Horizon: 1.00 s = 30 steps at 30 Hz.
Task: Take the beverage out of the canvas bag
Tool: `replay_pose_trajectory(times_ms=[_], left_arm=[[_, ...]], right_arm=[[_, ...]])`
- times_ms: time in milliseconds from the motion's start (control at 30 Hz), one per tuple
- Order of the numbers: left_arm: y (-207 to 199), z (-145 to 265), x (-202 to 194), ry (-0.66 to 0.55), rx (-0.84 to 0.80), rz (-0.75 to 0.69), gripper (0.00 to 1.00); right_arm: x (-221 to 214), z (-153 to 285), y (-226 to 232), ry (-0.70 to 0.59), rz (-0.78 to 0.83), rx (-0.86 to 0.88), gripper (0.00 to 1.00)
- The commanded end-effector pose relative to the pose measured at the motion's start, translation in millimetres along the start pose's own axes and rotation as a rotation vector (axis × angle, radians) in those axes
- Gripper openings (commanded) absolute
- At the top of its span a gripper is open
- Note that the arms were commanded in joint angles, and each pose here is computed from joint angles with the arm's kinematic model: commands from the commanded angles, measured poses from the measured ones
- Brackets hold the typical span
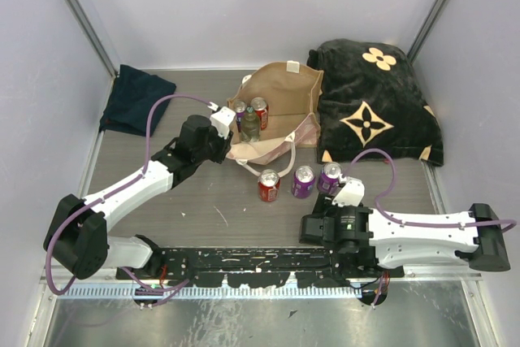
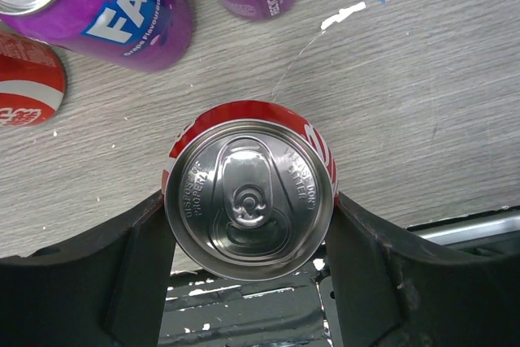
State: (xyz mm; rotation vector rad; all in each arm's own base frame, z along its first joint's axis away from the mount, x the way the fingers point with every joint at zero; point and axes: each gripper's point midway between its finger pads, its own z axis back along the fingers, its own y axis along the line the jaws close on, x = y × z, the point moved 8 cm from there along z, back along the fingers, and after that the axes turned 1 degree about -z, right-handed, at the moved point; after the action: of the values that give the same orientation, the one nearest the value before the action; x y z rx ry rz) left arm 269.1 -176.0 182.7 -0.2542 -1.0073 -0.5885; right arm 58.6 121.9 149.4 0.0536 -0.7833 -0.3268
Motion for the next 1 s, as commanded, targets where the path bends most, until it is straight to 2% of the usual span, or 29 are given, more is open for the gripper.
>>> replay_pose_trajectory(times_ms=[0, 67, 133, 267, 333, 367, 433, 767, 967], left_arm=[[-0.3, -0.9, -18.1, 0.062, 0.010, -0.012, 0.37], [-0.8, -0.5, -18.7, 0.064, 0.008, -0.013, 0.37], [-0.8, -0.2, -17.8, 0.062, 0.009, -0.013, 0.37], [-1.2, -0.3, -18.8, 0.065, 0.008, -0.014, 0.38], [-1.8, -0.6, -18.5, 0.064, 0.005, -0.014, 0.38], [-1.8, -0.6, -18.9, 0.066, 0.005, -0.014, 0.38], [-1.6, -0.4, -18.3, 0.063, 0.006, -0.014, 0.38], [-1.4, -0.4, -17.4, 0.057, 0.010, -0.014, 0.39], [-0.7, 0.1, -18.9, 0.062, 0.017, -0.014, 0.39]], right_arm=[[-1.4, -1.6, 15.7, -0.022, -0.080, -0.007, 0.01], [-6.0, -3.2, 18.1, -0.012, -0.059, -0.040, 0.05], [-8.5, -4.1, 20.8, -0.008, -0.034, -0.071, 0.18], [-12.3, -3.6, 27.8, 0.005, 0.001, -0.105, 0.69], [-8.9, -1.4, 31.3, -0.009, 0.016, -0.112, 0.83], [-5.5, 0.6, 33.5, -0.024, 0.027, -0.116, 0.96], [5.8, 7.4, 39.5, -0.066, 0.047, -0.114, 1.00], [86.8, 63.4, 86.8, -0.298, 0.081, 0.062, 1.00], [139.1, 75.0, 97.2, -0.371, 0.031, 0.030, 1.00]])
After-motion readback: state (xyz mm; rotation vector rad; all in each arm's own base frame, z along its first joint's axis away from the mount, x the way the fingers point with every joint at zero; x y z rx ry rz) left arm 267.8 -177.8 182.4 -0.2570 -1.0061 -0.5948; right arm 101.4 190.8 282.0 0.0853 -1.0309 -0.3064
